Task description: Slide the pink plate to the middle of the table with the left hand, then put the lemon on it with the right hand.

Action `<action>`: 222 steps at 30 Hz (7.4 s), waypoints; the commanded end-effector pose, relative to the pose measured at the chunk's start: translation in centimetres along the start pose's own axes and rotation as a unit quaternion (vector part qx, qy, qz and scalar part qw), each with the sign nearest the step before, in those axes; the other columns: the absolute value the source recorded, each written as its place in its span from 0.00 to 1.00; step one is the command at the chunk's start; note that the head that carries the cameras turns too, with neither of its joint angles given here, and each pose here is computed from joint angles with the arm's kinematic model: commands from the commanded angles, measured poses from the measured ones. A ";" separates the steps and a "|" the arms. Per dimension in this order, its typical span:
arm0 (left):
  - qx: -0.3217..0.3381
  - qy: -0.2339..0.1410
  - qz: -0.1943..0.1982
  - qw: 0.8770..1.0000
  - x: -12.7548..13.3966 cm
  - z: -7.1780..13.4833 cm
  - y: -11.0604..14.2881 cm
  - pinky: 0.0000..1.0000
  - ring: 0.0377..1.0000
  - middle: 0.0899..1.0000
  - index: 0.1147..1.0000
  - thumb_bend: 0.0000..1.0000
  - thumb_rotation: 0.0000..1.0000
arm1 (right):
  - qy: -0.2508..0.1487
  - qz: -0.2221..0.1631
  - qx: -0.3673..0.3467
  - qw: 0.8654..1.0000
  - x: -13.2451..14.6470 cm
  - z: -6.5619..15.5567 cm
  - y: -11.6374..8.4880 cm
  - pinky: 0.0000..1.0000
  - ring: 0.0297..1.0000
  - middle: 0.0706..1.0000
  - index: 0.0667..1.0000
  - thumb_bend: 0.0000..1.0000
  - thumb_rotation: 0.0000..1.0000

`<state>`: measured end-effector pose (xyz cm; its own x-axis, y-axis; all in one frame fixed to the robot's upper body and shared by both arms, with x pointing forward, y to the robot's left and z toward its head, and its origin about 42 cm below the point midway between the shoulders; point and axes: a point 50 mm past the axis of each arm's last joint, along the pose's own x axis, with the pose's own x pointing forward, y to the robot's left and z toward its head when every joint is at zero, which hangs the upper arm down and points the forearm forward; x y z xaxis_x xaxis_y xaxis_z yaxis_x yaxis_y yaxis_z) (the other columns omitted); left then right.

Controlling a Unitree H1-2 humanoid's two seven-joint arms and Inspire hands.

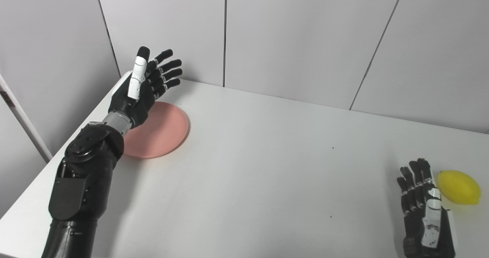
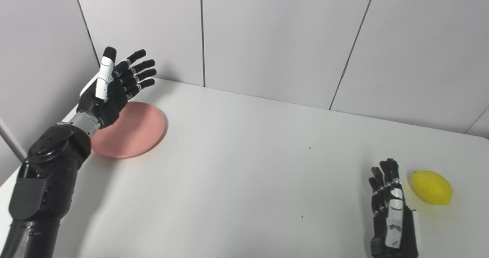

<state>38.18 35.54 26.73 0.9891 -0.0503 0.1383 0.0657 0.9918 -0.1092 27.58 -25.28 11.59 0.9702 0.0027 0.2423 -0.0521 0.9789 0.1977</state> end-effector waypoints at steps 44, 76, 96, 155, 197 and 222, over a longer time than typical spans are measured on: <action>-0.066 -0.002 0.098 0.993 3.1 -0.9 13.7 0.96 0.93 0.92 0.95 0.91 0.93 | 0.045 -0.008 0.024 0.999 -1.9 -3.1 0.1 0.99 0.96 0.97 0.95 0.61 0.92; -0.075 0.057 0.101 0.990 2.4 -8.6 14.8 0.83 0.82 0.83 0.88 0.88 0.95 | 0.041 -0.004 0.017 0.999 -2.0 -2.6 -0.1 0.98 0.96 0.97 0.96 0.58 0.92; -0.089 0.079 0.071 0.990 2.0 -11.1 12.8 0.77 0.81 0.83 0.95 0.89 0.97 | 0.040 -0.003 0.015 0.999 -1.9 -2.6 0.1 0.97 0.95 0.97 0.96 0.62 0.90; -0.074 0.032 0.186 0.979 -1.4 -11.0 -1.7 0.75 0.73 0.69 0.84 0.88 0.84 | 0.041 -0.005 0.022 0.999 -1.5 -2.4 1.0 0.93 0.91 0.94 0.94 0.66 0.82; -0.108 0.045 0.144 0.983 -2.4 -14.9 -10.0 0.73 0.72 0.71 0.87 0.80 0.82 | 0.047 -0.003 0.036 0.998 -1.2 -2.0 2.4 0.91 0.89 0.94 0.93 0.65 0.76; -0.129 0.033 0.140 0.981 -3.4 -15.2 -12.9 0.81 0.77 0.72 0.89 0.77 0.82 | 0.051 -0.009 0.036 0.998 -1.0 -2.2 4.0 0.89 0.87 0.92 0.91 0.68 0.74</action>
<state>36.14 21.86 13.06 0.9778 0.2070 0.0333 -0.1805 0.9118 -0.3689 27.92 -21.88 11.79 0.9778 0.0055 0.2096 -0.0565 0.9695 0.2383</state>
